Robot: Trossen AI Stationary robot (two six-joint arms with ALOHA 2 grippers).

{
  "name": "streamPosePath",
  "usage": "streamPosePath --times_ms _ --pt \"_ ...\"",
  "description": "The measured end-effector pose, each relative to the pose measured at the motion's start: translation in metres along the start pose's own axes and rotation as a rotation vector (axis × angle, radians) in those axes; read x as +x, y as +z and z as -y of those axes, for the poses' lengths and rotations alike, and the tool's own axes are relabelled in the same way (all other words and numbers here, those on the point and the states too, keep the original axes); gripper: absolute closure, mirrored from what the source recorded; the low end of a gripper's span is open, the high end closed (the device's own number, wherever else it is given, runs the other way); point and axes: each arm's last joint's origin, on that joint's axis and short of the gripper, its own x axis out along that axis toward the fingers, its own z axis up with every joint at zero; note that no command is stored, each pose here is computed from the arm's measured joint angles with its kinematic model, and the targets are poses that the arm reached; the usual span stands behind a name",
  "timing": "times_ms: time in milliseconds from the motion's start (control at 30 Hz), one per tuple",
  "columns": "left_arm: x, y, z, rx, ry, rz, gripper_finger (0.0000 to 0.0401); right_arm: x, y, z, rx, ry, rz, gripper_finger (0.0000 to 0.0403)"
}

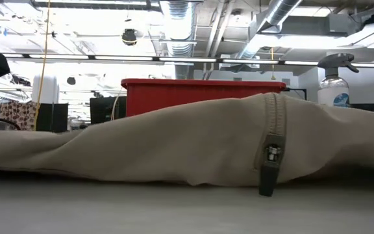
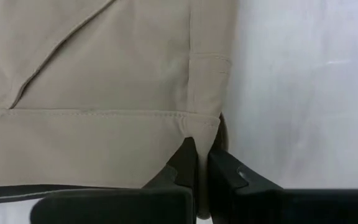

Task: Fold Laundry from Bin
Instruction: Fold the brown short pants in the red bin

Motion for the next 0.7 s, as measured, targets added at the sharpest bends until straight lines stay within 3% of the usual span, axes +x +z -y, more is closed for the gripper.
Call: streamPosePath --times_ms 367,567,700 --pt "-0.049 0.035 0.006 -0.029 0.01 0.069 0.0401 -0.063 0.023 0.001 -0.005 -0.076 0.026 0.0383" --pt "-0.09 0.049 -0.008 -0.062 0.077 0.167 0.0401 -0.102 0.054 0.023 0.049 -0.221 0.091 0.0383" --pt "-0.104 0.05 -0.027 -0.129 0.113 0.166 0.0401 -0.107 0.081 0.04 0.126 -0.221 0.105 0.0383"
